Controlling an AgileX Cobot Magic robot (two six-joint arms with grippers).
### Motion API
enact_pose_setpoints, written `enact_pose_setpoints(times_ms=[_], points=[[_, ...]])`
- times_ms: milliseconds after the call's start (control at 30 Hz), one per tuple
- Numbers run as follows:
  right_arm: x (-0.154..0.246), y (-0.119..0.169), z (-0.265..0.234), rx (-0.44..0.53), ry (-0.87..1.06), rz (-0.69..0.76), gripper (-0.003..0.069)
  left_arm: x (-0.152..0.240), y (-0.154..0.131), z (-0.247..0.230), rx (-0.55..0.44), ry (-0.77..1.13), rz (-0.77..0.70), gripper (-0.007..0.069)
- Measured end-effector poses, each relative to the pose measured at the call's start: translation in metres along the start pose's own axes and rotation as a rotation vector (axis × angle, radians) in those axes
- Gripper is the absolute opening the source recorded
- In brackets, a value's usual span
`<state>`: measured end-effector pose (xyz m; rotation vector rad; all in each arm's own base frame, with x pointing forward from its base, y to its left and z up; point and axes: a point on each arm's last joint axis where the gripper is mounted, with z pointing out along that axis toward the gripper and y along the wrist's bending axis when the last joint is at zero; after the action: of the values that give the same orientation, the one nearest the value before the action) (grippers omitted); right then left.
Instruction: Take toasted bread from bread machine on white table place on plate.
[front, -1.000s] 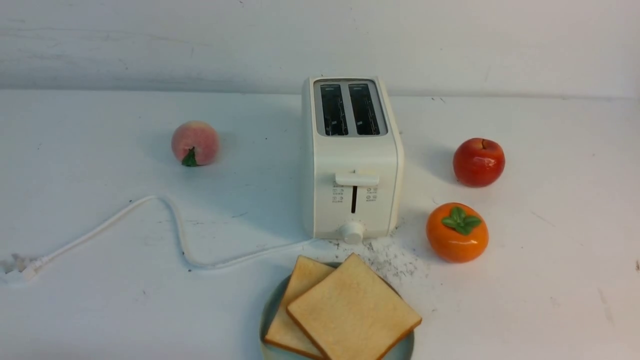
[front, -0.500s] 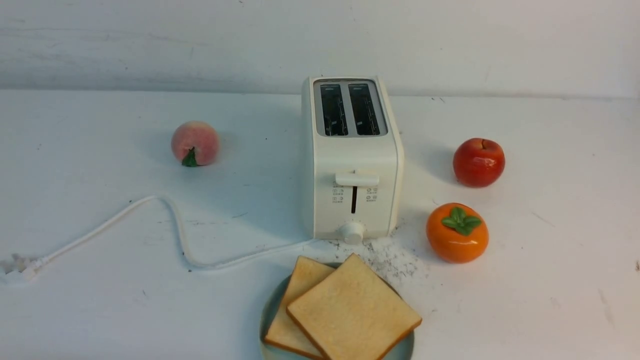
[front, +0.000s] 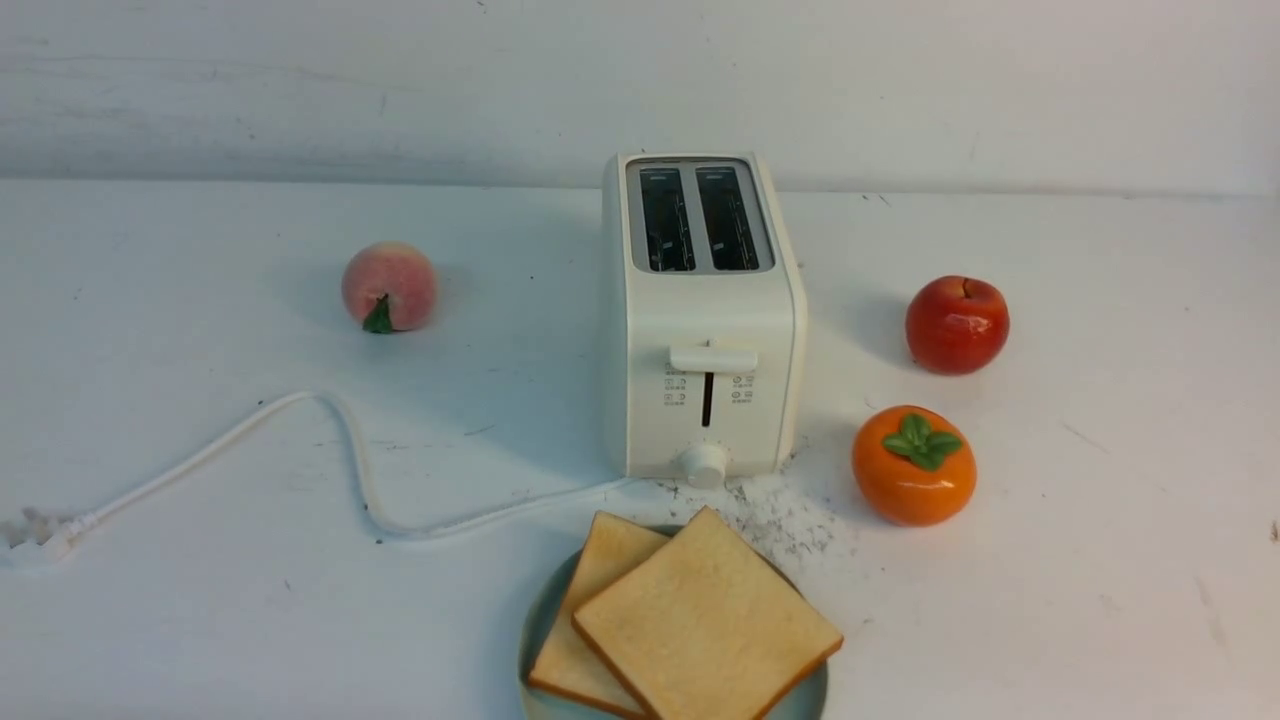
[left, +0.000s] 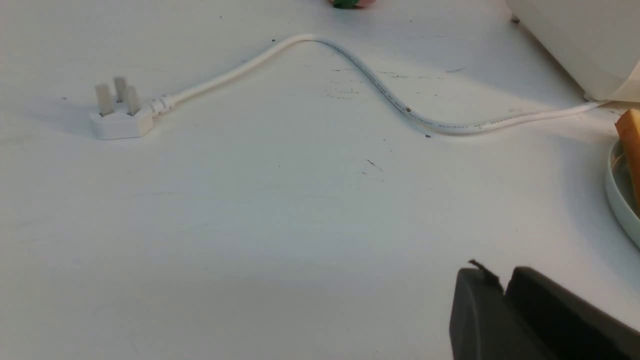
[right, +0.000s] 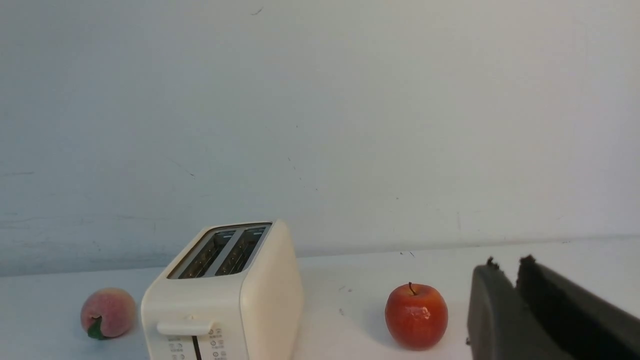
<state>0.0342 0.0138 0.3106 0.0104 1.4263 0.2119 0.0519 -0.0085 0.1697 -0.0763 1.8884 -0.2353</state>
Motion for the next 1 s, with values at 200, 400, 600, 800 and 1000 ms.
enact_pose_setpoints(times_ms=[200, 400, 600, 800, 1000], points=[[0.001, -0.001, 0.0, 0.007, 0.007, -0.057, 0.0074, 0.0, 0.0, 0.0, 0.001, 0.0, -0.002, 0.0083], [0.018, -0.004, 0.003, 0.012, 0.08, -0.127, 0.008, 0.0, 0.0, 0.0, 0.001, 0.0, -0.004, 0.0091], [0.069, -0.014, 0.007, 0.009, 0.228, -0.156, 0.0085, 0.0, 0.0, 0.0, 0.001, 0.001, -0.004, 0.0092], [0.104, -0.026, 0.005, 0.081, 0.346, -0.154, 0.0085, 0.0, 0.0, 0.0, 0.001, 0.001, -0.004, 0.0092], [0.13, -0.034, 0.002, 0.141, 0.391, -0.104, 0.009, 0.0, 0.0, 0.0, 0.001, 0.001, -0.004, 0.0101]])
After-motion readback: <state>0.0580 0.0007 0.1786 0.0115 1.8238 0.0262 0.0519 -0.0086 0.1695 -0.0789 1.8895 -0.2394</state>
